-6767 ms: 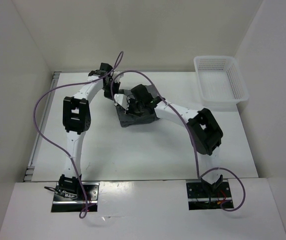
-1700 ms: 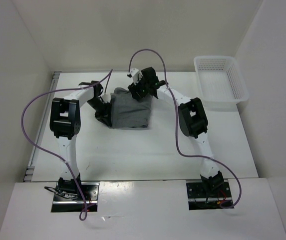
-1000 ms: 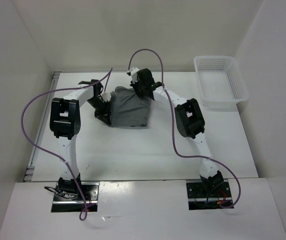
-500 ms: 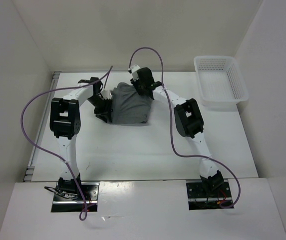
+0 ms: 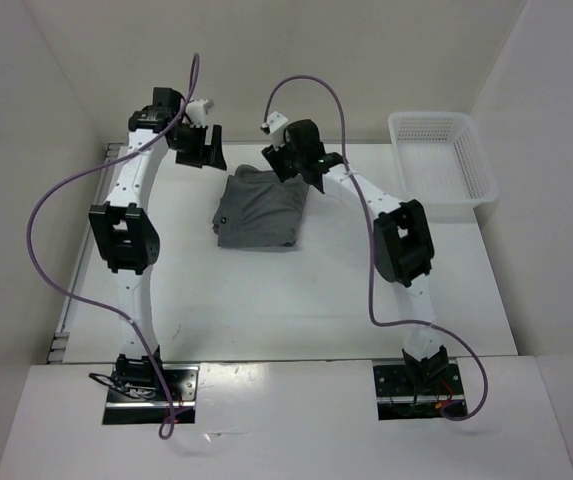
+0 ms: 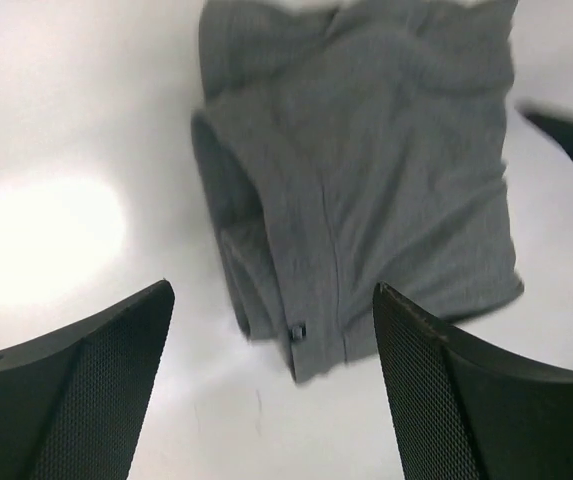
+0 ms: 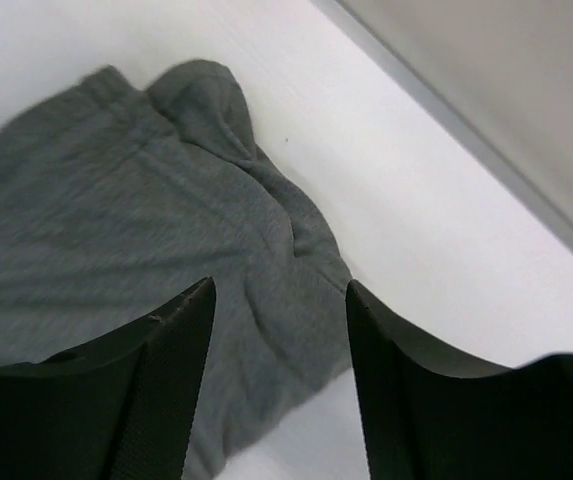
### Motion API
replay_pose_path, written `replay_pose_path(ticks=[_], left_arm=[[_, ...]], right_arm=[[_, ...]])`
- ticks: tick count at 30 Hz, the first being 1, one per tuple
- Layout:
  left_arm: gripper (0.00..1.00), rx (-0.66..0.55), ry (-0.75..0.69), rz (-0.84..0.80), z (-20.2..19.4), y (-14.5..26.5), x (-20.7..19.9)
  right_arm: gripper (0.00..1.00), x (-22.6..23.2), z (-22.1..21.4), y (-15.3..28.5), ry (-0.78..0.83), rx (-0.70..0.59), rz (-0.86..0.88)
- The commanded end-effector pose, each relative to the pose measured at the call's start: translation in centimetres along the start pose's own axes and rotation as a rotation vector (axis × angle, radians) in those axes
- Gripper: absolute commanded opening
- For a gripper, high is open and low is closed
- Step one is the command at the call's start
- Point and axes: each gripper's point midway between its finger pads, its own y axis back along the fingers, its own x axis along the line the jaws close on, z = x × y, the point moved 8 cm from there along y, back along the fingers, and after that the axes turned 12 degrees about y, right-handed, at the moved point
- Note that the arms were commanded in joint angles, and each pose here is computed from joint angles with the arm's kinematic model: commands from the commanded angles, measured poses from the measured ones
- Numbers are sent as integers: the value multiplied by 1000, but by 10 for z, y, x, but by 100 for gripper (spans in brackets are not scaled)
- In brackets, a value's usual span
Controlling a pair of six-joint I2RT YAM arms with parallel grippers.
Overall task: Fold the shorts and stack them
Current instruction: Fold the shorts
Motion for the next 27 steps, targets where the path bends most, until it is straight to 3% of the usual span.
replay_pose_path(ticks=[1, 6, 7, 10, 11, 14, 15, 17, 20, 23, 27], left_arm=[[87, 78, -1, -50, -4, -55, 4], [87, 122, -16, -76, -9, -91, -2], [83, 133, -11, -74, -11, -99, 2], [67, 119, -18, -76, -8, -107, 5], [57, 119, -18, -76, -8, -107, 5], [38, 91, -31, -81, -2, -108, 4], [23, 91, -31, -81, -2, -108, 4], [16, 69, -51, -90, 3, -109, -2], [17, 39, -84, -106, 9, -99, -19], [30, 18, -104, -128, 13, -92, -30], [39, -12, -127, -139, 19, -88, -38]], right_arm=[[60, -3, 22, 51, 85, -63, 42], [46, 35, -1, 78, 149, -32, 204], [40, 36, 4, 86, 148, -60, 229], [32, 59, -8, 93, 168, -42, 326], [30, 62, -11, 97, 165, -36, 346], [25, 76, -30, 99, 196, 2, 398], [25, 81, -40, 99, 201, 26, 414], [24, 87, -58, 98, 233, 61, 427], [24, 96, -77, 87, 268, 103, 434], [24, 96, -88, 75, 278, 133, 390], [24, 93, -88, 62, 300, 137, 369]])
